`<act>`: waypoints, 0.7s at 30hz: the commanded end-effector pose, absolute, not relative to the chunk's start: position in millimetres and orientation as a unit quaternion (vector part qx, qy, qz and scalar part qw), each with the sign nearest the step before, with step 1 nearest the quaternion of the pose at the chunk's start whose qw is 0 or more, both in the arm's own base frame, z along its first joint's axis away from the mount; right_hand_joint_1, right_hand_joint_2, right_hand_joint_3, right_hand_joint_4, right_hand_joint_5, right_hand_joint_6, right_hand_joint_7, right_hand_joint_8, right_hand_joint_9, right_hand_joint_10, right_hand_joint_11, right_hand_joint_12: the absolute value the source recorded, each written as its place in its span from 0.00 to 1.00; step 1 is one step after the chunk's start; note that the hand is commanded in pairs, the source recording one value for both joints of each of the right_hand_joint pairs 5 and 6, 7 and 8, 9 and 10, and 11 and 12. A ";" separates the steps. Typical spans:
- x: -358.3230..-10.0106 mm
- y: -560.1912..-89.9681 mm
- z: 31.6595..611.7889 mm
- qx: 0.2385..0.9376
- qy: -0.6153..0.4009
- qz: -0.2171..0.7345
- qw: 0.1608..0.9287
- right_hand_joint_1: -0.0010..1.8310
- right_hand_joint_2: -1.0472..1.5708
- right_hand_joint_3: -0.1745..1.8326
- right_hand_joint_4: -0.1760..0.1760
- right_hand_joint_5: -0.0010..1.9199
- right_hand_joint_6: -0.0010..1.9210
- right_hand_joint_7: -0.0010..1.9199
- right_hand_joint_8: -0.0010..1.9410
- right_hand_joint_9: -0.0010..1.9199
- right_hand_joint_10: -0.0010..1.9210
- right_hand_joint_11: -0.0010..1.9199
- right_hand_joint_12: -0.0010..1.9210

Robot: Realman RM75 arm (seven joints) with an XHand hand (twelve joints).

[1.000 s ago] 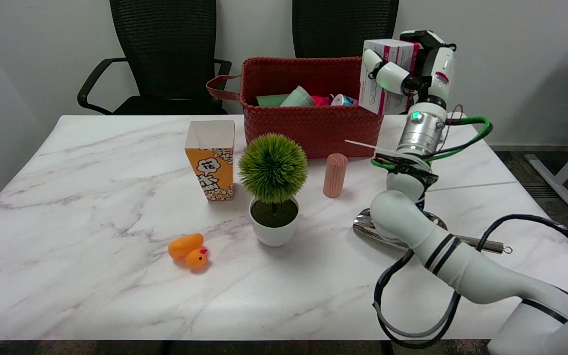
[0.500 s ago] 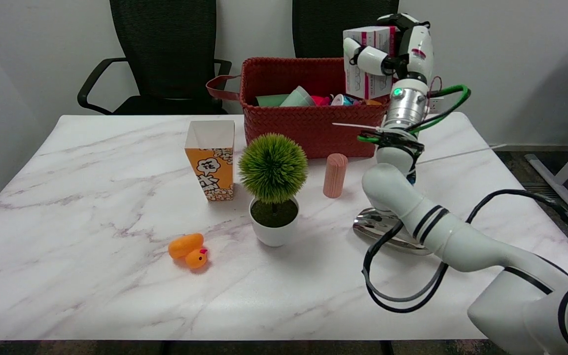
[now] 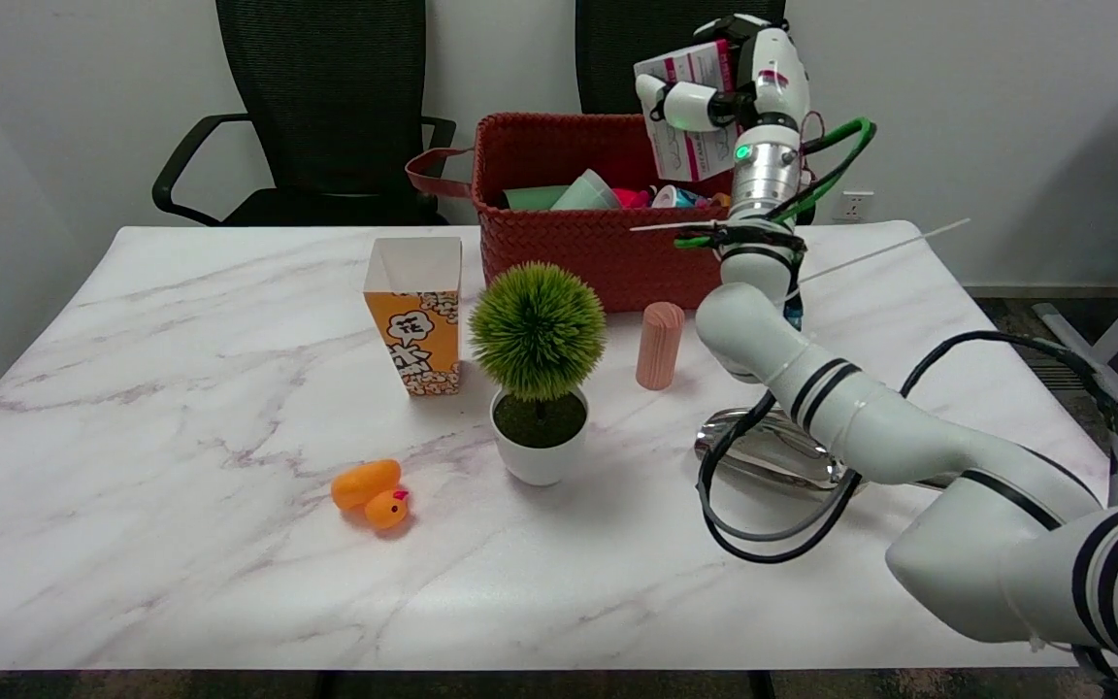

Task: Place the white paper box into the brown storage basket.

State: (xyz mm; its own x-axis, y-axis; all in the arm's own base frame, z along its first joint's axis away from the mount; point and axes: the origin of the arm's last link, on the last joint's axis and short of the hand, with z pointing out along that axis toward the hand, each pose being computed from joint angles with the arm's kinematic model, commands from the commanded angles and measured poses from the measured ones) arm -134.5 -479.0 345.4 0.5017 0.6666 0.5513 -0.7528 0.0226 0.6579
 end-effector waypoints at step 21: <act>-158.9 -536.0 346.4 0.531 -0.067 0.331 0.777 0.60 0.72 0.38 0.50 0.50 0.50 0.75 0.74 0.72 0.72 0.58 0.58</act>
